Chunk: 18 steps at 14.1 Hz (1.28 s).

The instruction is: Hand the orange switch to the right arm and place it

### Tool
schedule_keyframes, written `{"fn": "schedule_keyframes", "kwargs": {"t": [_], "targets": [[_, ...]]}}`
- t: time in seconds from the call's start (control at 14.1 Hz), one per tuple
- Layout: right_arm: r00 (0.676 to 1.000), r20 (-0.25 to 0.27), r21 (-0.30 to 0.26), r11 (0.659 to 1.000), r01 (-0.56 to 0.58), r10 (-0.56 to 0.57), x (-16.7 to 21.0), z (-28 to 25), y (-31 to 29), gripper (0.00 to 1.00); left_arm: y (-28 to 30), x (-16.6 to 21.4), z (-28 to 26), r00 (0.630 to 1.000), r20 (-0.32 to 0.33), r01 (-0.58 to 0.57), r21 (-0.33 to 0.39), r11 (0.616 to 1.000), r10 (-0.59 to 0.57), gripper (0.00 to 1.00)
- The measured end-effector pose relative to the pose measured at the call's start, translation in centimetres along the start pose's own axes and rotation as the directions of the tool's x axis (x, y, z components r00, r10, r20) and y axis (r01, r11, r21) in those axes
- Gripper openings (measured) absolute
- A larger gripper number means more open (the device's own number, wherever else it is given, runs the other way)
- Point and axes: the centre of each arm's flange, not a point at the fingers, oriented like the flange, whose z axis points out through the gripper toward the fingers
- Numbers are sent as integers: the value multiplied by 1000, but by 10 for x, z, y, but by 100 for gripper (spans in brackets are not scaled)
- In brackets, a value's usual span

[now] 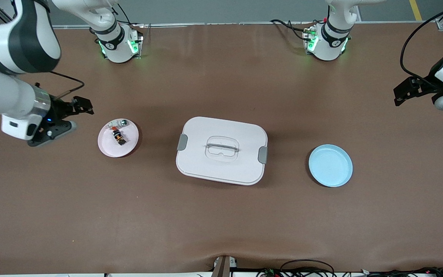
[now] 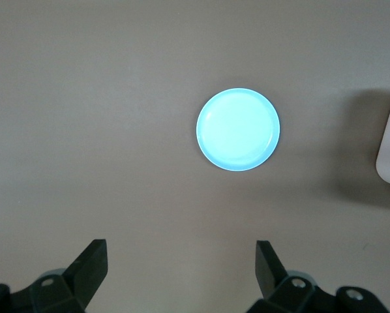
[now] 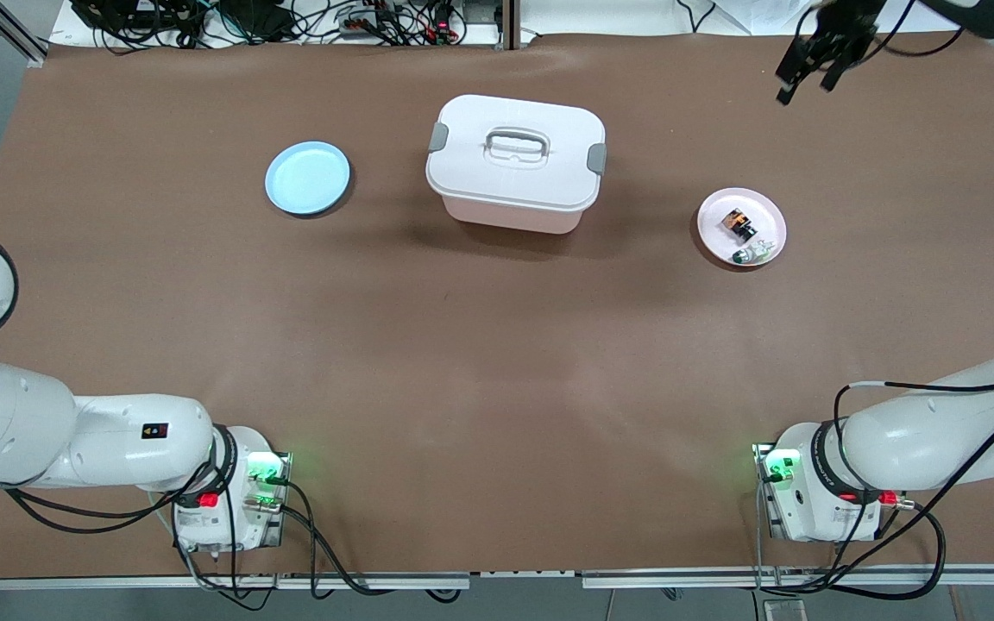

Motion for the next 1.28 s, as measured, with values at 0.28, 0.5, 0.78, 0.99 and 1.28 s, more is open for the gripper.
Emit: {"fn": "schedule_keyframes", "kwargs": {"t": [0.28,0.5,0.78,0.99,1.28], "targets": [[992,-18,-12,992,-128,128,-15,-48,7,100,0,-1,-2,1000,-4,0,0,1000,0,100],[976,-52,-10,977,-211,210,-22,-70,15,100,1,-3,-4,1000,0,-3,1,1000,3,100],[946,-67,-6,948,-319,318,-40,-112,7,100,7,-5,-5,1000,7,-7,-32,999,7,100],[929,-122,0,936,-352,350,-58,-149,14,100,10,-7,-7,1000,7,-11,-36,999,11,100],[918,-151,4,929,-369,366,-59,-153,25,100,17,-9,-9,1000,4,-24,-36,999,24,100]]}}
